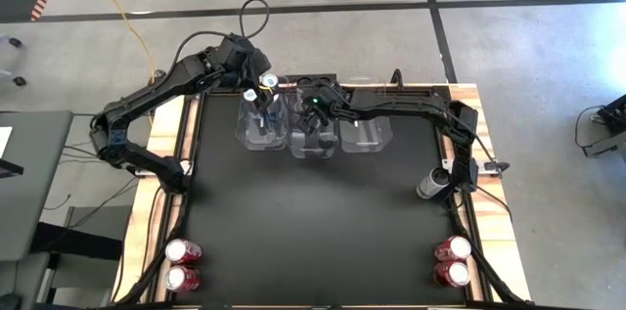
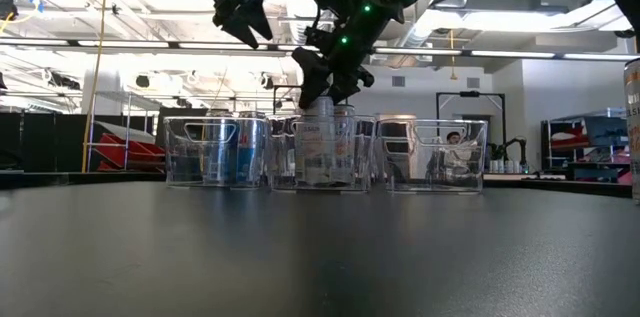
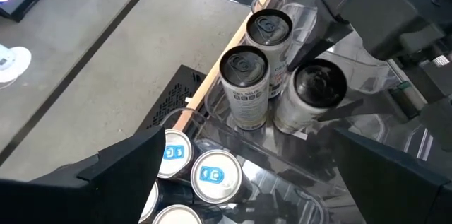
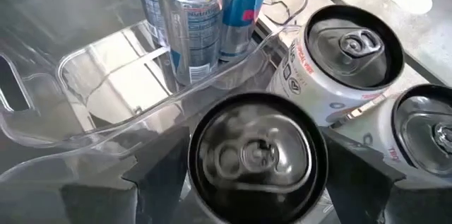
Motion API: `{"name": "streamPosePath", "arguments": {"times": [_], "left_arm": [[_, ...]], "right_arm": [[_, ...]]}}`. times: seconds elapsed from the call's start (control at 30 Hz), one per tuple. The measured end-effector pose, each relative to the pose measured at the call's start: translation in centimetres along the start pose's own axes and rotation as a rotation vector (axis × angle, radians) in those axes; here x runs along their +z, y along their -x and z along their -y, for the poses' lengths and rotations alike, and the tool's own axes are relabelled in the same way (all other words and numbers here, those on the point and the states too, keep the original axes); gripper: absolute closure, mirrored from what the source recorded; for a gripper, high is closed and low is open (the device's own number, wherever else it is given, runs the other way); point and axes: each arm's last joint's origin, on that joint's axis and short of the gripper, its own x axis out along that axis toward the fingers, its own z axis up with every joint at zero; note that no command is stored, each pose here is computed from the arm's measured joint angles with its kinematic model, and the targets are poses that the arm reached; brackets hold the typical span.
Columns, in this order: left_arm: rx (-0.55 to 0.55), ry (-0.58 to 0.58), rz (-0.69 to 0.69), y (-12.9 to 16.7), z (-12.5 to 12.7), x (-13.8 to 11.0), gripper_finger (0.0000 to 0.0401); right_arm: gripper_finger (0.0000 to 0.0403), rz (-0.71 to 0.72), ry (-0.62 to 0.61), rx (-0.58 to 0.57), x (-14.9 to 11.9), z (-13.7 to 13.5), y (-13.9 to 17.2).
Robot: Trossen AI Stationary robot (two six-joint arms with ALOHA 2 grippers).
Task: Sort soda cans
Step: Put the top white-yellow soda can into the center transparent bin
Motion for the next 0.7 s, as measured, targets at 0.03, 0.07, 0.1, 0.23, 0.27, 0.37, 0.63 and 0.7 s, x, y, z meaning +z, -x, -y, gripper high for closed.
{"name": "streamPosePath", "arguments": {"times": [0.03,0.07,0.1,0.23,0.27,0.37,0.63,0.7], "left_arm": [[0.000,0.001,0.000,0.0,0.0,0.0,0.0005],[0.000,0.003,0.000,0.0,0.0,0.0,0.0005],[0.000,0.005,0.000,0.0,0.0,0.0,0.0005],[0.000,0.007,-0.002,0.0,0.0,0.0,0.0005],[0.000,0.007,-0.003,0.0,0.0,0.0,0.0005],[-0.001,0.006,-0.008,0.0,0.0,-0.1,0.0005],[-0.001,0.001,-0.009,0.0,0.0,-0.1,0.0005],[-0.001,0.002,-0.009,0.0,0.0,-0.1,0.0005]], "right_arm": [[0.0091,-0.001,0.000,0.000,0.0,0.0,0.0],[0.0091,-0.001,0.000,0.000,0.0,0.0,0.0],[0.0091,-0.002,-0.002,0.001,0.0,-0.1,0.0],[0.0090,-0.001,-0.041,0.006,0.1,-0.3,0.3],[0.0090,-0.002,-0.051,0.007,0.2,-0.3,0.4],[0.0090,0.016,-0.064,0.017,0.7,-0.6,0.8],[0.0090,0.093,-0.064,0.032,3.1,-0.6,2.1],[0.0090,0.113,-0.065,0.034,3.7,-0.5,2.5]]}}
